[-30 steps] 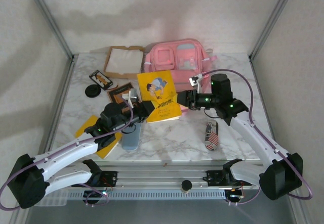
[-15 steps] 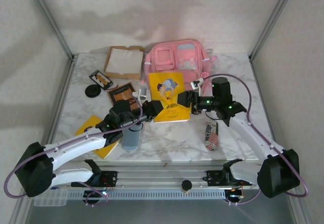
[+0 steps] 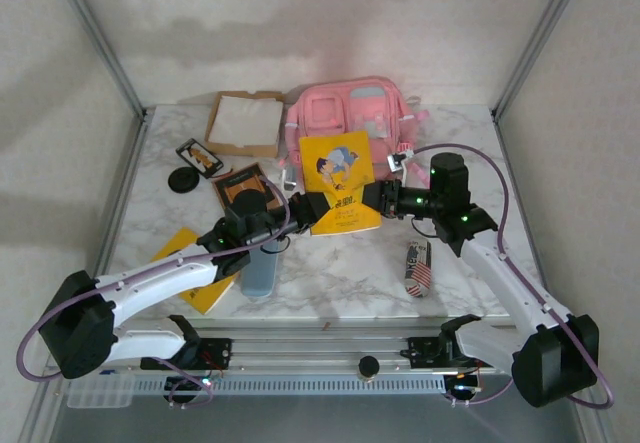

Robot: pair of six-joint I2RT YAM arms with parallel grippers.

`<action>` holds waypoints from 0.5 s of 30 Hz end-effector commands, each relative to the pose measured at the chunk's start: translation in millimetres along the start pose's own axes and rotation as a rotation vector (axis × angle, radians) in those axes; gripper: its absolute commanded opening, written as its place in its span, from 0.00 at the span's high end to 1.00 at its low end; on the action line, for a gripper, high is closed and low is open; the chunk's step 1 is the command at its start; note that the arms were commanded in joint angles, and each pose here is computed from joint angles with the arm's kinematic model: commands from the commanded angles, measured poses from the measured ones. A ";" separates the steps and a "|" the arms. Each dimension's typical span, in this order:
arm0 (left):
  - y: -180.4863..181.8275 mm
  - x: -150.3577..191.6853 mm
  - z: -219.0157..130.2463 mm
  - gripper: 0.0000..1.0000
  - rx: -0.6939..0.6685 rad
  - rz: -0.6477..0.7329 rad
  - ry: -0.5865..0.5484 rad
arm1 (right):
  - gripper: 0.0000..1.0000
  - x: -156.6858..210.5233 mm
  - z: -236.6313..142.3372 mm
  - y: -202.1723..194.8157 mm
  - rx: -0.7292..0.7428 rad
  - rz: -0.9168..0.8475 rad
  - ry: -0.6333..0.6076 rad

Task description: Pack books, pencil case, and school supplies into a backpack

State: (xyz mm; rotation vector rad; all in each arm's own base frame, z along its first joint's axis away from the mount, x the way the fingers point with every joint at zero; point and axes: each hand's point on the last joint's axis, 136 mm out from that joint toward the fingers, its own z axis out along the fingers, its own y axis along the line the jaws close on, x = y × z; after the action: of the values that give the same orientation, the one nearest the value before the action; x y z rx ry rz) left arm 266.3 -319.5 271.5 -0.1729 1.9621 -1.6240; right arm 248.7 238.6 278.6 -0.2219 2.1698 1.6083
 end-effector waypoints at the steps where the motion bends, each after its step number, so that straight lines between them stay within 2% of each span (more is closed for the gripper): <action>1: -0.8 -7.4 4.8 1.00 -0.044 0.075 -0.019 | 0.89 -18.3 -11.5 17.3 0.020 -0.107 -0.072; 2: 1.3 -8.1 5.6 0.98 -0.065 0.091 -0.015 | 0.97 -20.7 -12.6 17.4 0.028 -0.116 -0.083; 3: 1.6 -7.9 6.5 0.90 -0.071 0.106 -0.011 | 1.00 -22.1 -13.8 18.2 0.028 -0.125 -0.090; 5: 2.2 -9.8 6.4 0.68 -0.092 0.147 -0.004 | 1.00 -25.6 -17.1 15.4 0.048 -0.129 -0.108; 7: 2.4 -17.3 4.6 0.55 -0.146 0.244 -0.009 | 1.00 -32.5 -24.3 9.2 0.086 -0.132 -0.133; 9: 3.6 -31.0 4.3 0.51 -0.235 0.415 -0.020 | 1.00 -44.3 -37.4 -8.0 0.161 -0.114 -0.177; 12: 28.6 -51.2 9.1 0.47 -0.470 0.649 0.019 | 1.00 -62.5 -63.3 -38.6 0.294 -0.070 -0.263; 15: 46.3 -62.7 22.9 0.41 -0.597 0.805 0.091 | 1.00 -76.0 -87.6 -60.4 0.385 -0.039 -0.341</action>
State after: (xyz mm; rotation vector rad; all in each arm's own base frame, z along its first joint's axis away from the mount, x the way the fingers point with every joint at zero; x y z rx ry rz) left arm 325.2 -320.3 285.6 0.1985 2.0361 -0.9284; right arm 306.6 153.2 266.4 0.0899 2.1792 1.2195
